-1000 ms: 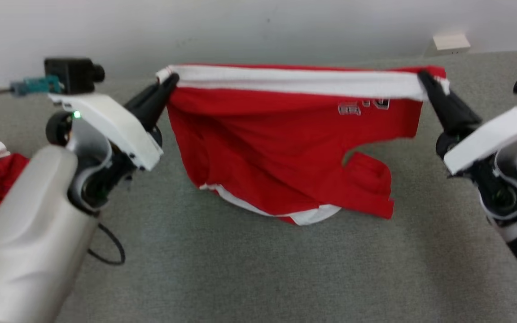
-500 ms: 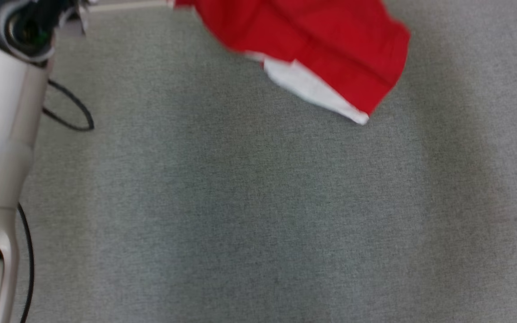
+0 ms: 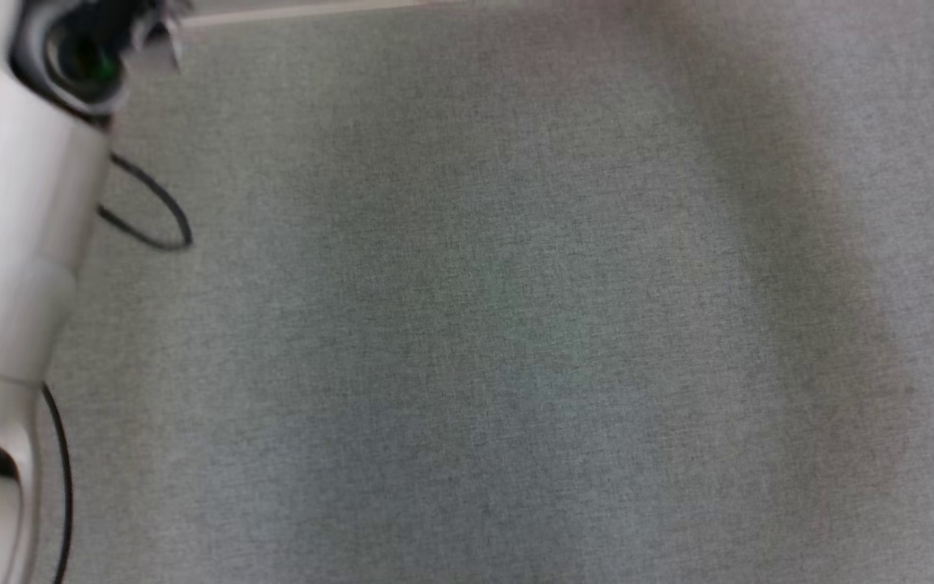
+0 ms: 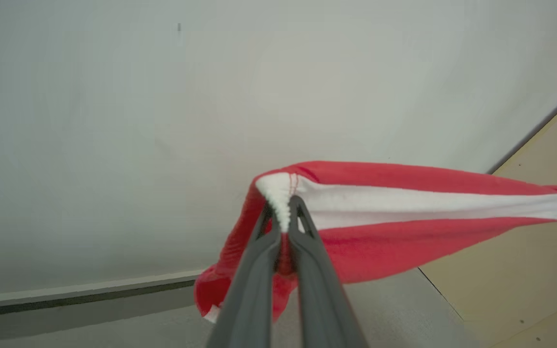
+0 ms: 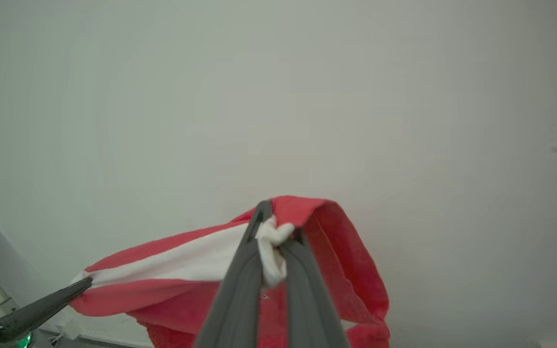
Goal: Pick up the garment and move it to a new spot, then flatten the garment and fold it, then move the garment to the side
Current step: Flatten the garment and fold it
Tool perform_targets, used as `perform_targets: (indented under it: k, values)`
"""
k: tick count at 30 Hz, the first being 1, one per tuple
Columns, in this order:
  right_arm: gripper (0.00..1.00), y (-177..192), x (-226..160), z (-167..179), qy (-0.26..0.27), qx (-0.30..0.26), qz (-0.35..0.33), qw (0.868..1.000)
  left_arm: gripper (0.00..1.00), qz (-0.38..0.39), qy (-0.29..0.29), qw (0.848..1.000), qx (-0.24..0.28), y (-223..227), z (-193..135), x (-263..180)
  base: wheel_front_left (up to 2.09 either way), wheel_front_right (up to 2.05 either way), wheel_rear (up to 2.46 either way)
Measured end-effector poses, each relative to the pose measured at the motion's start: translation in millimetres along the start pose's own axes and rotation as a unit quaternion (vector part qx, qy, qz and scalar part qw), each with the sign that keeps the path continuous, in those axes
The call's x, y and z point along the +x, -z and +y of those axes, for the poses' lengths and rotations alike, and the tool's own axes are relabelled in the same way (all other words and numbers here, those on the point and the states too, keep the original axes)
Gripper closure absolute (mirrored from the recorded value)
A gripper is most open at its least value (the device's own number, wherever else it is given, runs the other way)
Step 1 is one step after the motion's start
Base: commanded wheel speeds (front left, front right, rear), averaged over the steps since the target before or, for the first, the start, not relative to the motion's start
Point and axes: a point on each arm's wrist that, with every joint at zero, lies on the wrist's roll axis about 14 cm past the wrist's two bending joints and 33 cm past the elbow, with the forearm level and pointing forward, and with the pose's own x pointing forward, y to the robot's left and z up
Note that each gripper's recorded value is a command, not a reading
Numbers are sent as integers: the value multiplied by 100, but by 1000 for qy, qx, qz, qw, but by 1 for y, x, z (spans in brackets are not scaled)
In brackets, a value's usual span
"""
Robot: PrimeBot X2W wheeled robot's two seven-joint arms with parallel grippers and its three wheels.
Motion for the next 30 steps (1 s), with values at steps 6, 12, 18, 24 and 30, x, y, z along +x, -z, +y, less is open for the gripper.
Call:
perform_targets:
  k: [6, 12, 18, 24, 30]
  values:
    - [100, 50, -46, -6, 3, -6, 103, 995, 100, 64, 14, 998, -13, 46, -9, -34, 0, 0, 0]
    - [100, 89, -112, -4, 3, 5, 211, 977, 100, 147, 44, 987, -43, 91, -37, -86, 0, 0, 0]
    - [100, 107, -175, 0, 11, 24, 280, 960, 100, 224, 58, 971, -58, 123, -58, -147, 0, 0, 0]
    - [100, 124, -237, 8, 13, 39, 328, 944, 100, 268, 72, 956, -93, 151, -88, -205, 0, 0, 0]
    - [100, 142, -289, 27, -3, 68, 382, 922, 100, 306, 90, 940, -121, 177, -119, -258, 0, 0, 0]
